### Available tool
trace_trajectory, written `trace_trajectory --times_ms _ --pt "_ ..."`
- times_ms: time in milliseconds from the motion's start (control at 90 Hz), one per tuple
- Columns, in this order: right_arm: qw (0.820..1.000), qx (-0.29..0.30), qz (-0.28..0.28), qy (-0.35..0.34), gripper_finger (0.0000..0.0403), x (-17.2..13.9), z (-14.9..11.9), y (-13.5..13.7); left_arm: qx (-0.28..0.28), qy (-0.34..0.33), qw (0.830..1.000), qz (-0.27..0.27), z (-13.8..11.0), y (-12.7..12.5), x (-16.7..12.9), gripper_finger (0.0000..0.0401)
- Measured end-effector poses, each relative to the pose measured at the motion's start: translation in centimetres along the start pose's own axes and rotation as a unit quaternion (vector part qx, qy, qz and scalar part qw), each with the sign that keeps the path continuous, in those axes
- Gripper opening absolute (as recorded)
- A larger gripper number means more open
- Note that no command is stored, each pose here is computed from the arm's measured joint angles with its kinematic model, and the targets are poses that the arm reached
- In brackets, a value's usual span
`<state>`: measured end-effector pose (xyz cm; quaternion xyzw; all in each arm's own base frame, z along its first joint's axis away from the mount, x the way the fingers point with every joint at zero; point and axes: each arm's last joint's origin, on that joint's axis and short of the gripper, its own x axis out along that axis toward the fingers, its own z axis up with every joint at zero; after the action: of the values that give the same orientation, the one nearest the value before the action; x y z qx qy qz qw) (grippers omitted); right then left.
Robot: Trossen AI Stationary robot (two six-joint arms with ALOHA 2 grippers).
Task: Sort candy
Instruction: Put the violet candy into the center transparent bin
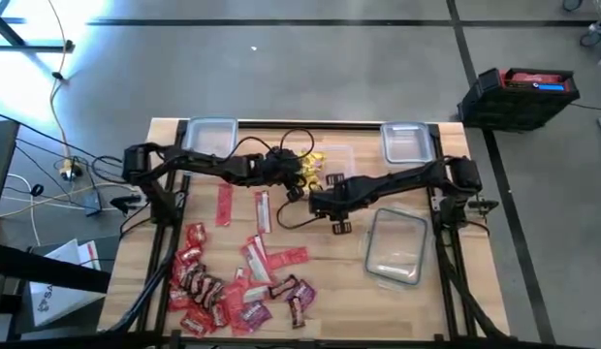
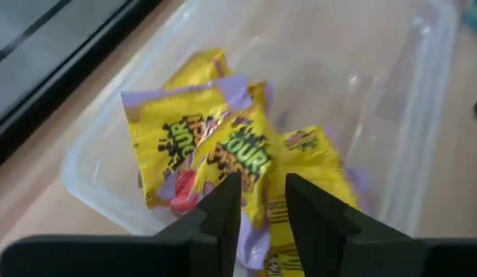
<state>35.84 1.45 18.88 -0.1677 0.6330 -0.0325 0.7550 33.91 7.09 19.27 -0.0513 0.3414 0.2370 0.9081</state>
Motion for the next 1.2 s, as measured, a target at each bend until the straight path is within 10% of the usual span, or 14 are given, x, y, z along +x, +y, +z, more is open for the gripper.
trace_trajectory --times_ms 400,833,1200 --pt "0.999 0.013 0.039 -0.034 0.0130 -1.1 0.8 4.0 0.043 -0.016 0.994 -0.096 0.2 -5.2 -8.9 0.0087" --pt "0.970 0.020 0.158 -0.184 0.0130 -3.3 3.5 9.0 0.077 0.064 0.968 -0.231 -6.4 -14.5 -16.8 0.0087" --pt "0.953 0.069 0.187 -0.230 0.0130 -5.3 3.8 13.5 0.051 0.063 0.975 -0.208 -11.4 -18.8 -19.0 0.0087"
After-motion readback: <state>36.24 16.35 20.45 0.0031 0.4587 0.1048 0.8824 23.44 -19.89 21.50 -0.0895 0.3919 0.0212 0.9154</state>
